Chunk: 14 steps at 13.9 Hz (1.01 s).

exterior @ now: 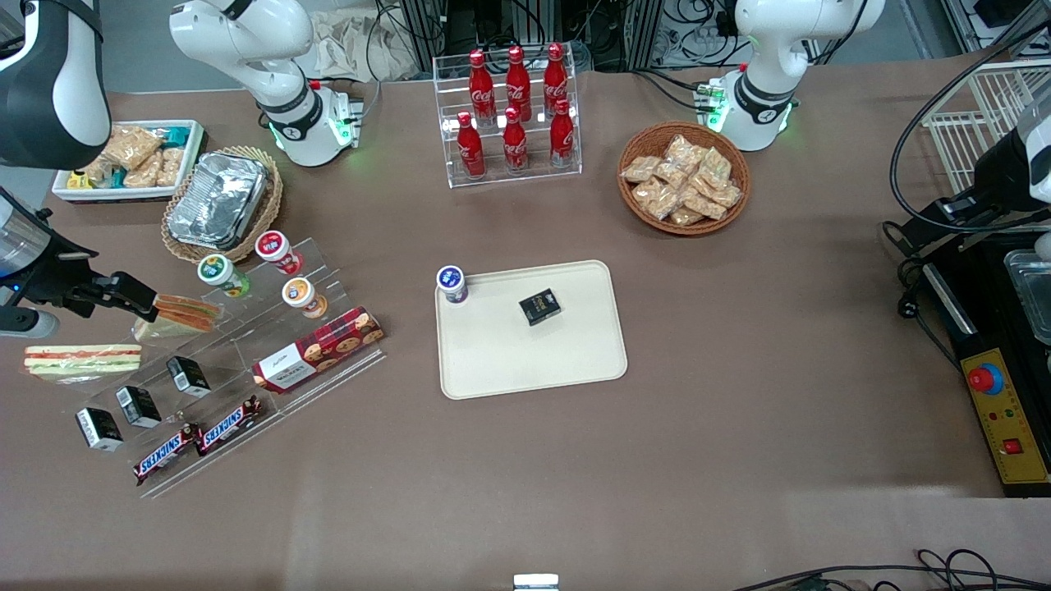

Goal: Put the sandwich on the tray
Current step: 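Move the right gripper over the wrapped sandwiches in the acrylic rack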

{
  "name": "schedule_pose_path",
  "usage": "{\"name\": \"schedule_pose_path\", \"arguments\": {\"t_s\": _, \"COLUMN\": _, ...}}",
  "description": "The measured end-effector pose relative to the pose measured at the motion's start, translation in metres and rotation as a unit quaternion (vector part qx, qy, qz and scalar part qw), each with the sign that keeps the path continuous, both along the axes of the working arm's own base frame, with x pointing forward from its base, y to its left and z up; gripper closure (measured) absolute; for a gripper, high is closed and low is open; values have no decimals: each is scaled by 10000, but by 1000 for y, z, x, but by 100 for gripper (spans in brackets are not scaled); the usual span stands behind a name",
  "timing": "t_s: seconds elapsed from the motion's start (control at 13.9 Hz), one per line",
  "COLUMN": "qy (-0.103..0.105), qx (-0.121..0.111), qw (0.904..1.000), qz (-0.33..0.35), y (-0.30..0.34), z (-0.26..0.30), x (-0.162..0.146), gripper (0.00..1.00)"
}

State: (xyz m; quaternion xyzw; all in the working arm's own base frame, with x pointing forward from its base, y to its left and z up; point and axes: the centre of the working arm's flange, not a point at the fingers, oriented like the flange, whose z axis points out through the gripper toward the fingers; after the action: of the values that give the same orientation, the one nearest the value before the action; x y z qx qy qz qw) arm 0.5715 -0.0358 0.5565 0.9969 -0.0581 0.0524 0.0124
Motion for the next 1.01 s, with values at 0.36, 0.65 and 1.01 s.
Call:
{"name": "schedule_pose_path", "arguments": {"t_s": 0.36, "qy": -9, "qx": -1, "qw": 10000, "qz": -8, "y": -1, "z": 0, "x": 1, "gripper": 1}}
{"name": "schedule_pose_path", "arguments": {"t_s": 0.65, "qy": 41, "qx": 1, "qw": 10000, "qz": -25, "y": -3, "z": -2, "x": 1, "gripper": 1}}
{"name": "schedule_pose_path", "arguments": {"t_s": 1.01, "qy": 310, "qx": 25, "qw": 9986, "qz": -429, "y": -52, "z": -14, "x": -9, "gripper": 1}}
